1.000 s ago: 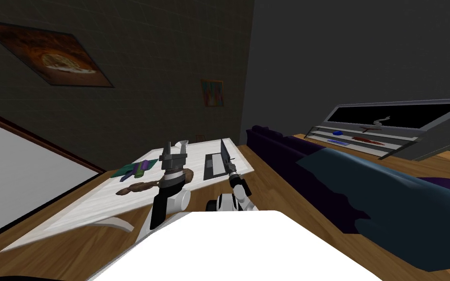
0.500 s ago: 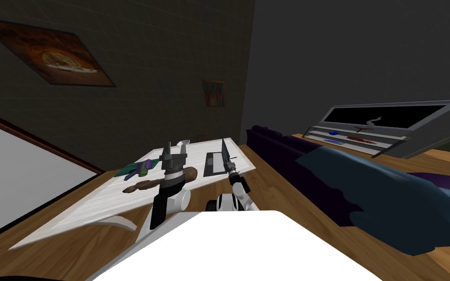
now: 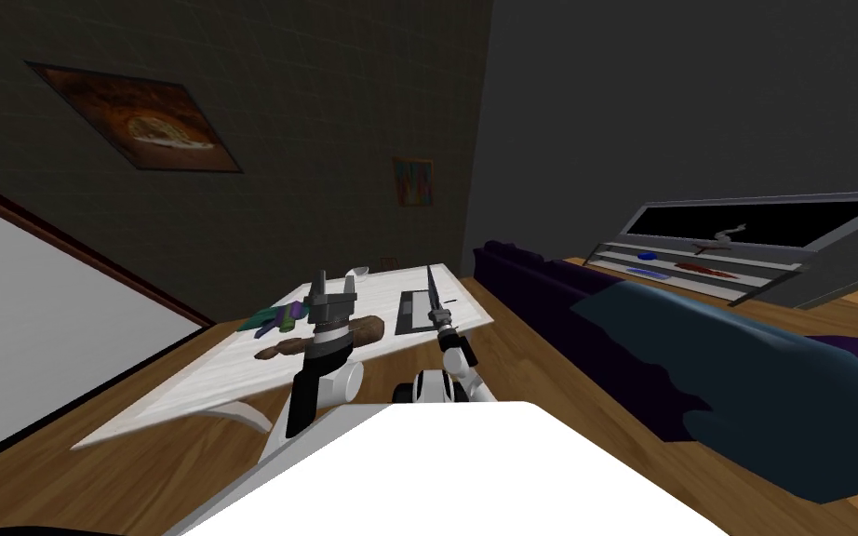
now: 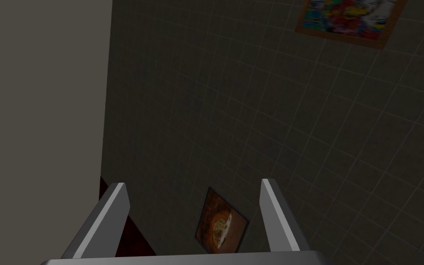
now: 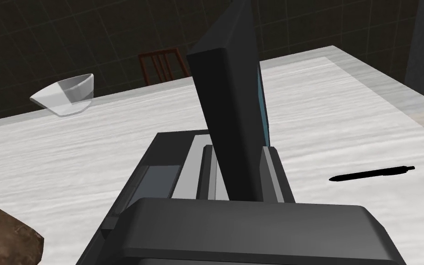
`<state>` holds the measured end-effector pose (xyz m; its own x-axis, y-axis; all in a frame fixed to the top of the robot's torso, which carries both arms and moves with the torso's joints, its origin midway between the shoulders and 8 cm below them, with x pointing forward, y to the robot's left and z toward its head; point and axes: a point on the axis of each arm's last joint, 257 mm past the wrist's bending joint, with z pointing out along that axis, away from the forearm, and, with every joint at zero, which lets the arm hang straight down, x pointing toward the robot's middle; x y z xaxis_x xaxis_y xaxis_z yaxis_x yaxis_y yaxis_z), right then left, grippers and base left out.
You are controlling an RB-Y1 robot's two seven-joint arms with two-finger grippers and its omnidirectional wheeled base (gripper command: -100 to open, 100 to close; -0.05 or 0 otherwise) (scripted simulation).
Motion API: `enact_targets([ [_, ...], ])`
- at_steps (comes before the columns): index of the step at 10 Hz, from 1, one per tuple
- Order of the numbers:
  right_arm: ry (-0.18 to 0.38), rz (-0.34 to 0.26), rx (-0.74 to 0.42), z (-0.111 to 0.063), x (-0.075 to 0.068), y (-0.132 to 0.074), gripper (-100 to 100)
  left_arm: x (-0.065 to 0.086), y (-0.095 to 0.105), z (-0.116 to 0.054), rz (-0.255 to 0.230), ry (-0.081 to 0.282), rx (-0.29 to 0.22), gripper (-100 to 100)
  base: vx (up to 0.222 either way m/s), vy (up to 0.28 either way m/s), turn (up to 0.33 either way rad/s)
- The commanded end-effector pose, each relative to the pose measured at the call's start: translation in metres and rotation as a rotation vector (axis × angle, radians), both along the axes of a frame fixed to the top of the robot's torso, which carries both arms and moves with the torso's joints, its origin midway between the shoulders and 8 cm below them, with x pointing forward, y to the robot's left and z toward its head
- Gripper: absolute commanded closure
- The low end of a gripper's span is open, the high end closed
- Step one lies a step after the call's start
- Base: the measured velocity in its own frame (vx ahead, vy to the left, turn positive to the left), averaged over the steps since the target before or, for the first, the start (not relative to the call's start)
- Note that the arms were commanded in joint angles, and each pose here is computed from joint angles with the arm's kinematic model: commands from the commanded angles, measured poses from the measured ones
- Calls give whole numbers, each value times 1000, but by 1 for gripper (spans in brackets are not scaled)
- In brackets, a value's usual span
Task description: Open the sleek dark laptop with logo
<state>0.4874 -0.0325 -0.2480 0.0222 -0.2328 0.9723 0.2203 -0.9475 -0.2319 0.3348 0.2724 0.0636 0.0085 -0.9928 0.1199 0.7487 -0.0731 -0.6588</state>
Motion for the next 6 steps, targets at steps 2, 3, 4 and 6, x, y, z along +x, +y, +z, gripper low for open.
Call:
enact_targets([
  [2, -3, -11, -112, -21, -5, -8, 100, 0, 0, 0, 0, 0, 0, 0, -7, 59, 52],
  [3, -11, -17, -152, -26, -5, -12, 100, 0, 0, 0, 0, 0, 0, 0, -8, 38, 20],
  [4, -20, -23, -192, -30, -5, -15, 100, 0, 0, 0, 0, 0, 0, 0, -8, 36, 61],
  [6, -40, -33, -271, -37, -6, -22, 100, 0, 0, 0, 0, 0, 0, 0, -7, 58, 84],
])
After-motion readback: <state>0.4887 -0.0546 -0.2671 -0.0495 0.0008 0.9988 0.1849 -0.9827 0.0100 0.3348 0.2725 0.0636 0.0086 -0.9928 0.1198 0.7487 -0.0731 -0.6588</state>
